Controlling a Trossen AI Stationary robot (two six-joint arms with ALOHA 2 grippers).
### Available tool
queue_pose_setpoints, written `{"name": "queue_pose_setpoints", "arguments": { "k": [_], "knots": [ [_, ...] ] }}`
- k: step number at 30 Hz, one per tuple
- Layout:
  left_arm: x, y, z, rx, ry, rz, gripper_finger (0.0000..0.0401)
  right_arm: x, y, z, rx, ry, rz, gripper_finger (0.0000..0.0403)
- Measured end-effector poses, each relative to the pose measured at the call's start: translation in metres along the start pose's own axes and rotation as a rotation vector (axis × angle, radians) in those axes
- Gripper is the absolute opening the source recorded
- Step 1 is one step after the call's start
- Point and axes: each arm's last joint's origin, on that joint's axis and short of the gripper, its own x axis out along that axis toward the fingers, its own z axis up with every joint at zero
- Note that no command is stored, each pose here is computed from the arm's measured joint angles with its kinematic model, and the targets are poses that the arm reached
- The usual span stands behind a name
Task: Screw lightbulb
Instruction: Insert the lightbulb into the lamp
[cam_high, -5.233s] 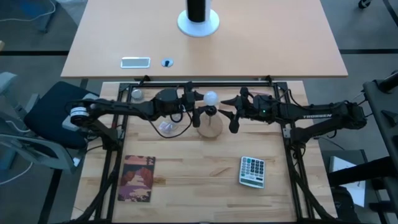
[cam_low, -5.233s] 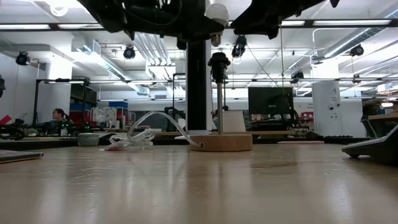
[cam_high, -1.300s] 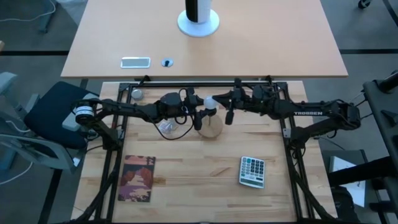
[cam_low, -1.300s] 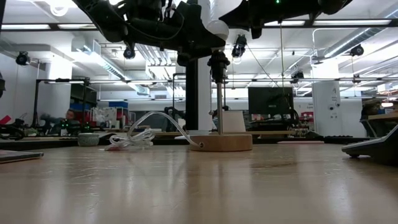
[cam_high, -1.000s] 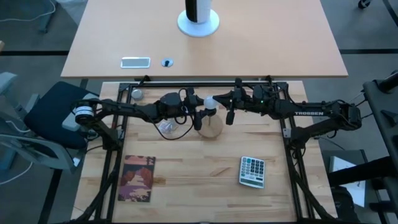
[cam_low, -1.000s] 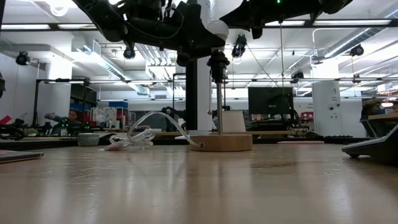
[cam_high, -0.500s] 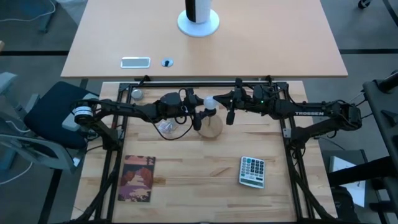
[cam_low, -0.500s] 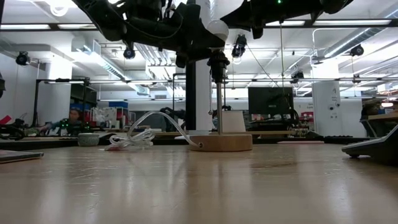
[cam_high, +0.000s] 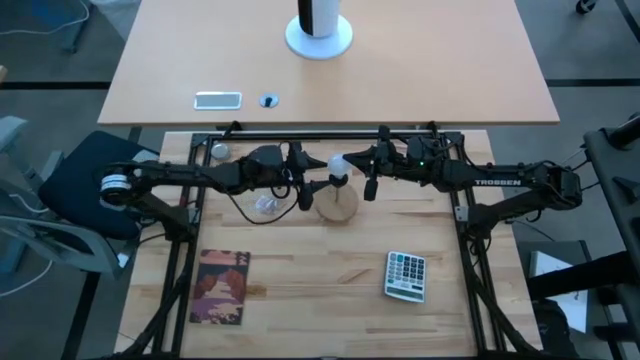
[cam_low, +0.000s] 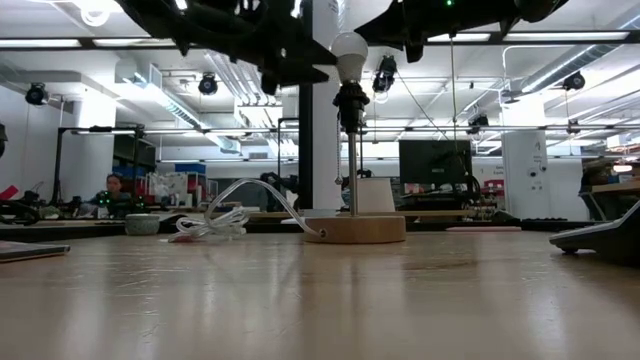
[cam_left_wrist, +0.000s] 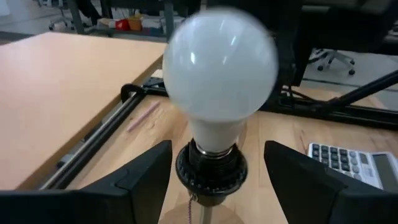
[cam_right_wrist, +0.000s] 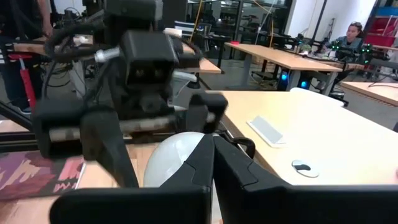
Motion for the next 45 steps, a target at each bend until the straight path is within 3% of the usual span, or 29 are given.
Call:
{"name": "queue_pose_setpoints", "arguments": {
  "k": [6, 25, 31, 38, 45],
  "knots": [
    [-0.017, -0.001, 0.019, 0.034, -0.093, -0.001, 0.0241, 0.000, 0.000, 0.000, 0.000, 0.000, 0.001, 0.0000],
    [-0.001, -0.001, 0.012, 0.051, -0.127, 0.004, 0.0176, 0.000, 0.000, -0.002, 0.003, 0.018, 0.001, 0.0000],
    [-0.001, -0.001, 0.012, 0.054, -0.125, 0.003, 0.0122, 0.000, 0.000, -0.002, 0.003, 0.019, 0.000, 0.0000],
    [-0.003, -0.001, 0.012, 0.055, -0.112, -0.010, 0.0013, 0.000, 0.000, -0.002, 0.003, 0.019, -0.003, 0.0000],
    [-0.006, -0.003, 0.016, 0.066, -0.134, -0.037, 0.0001, 0.000, 0.000, -0.003, 0.003, 0.026, -0.002, 0.0000]
  ]
}}
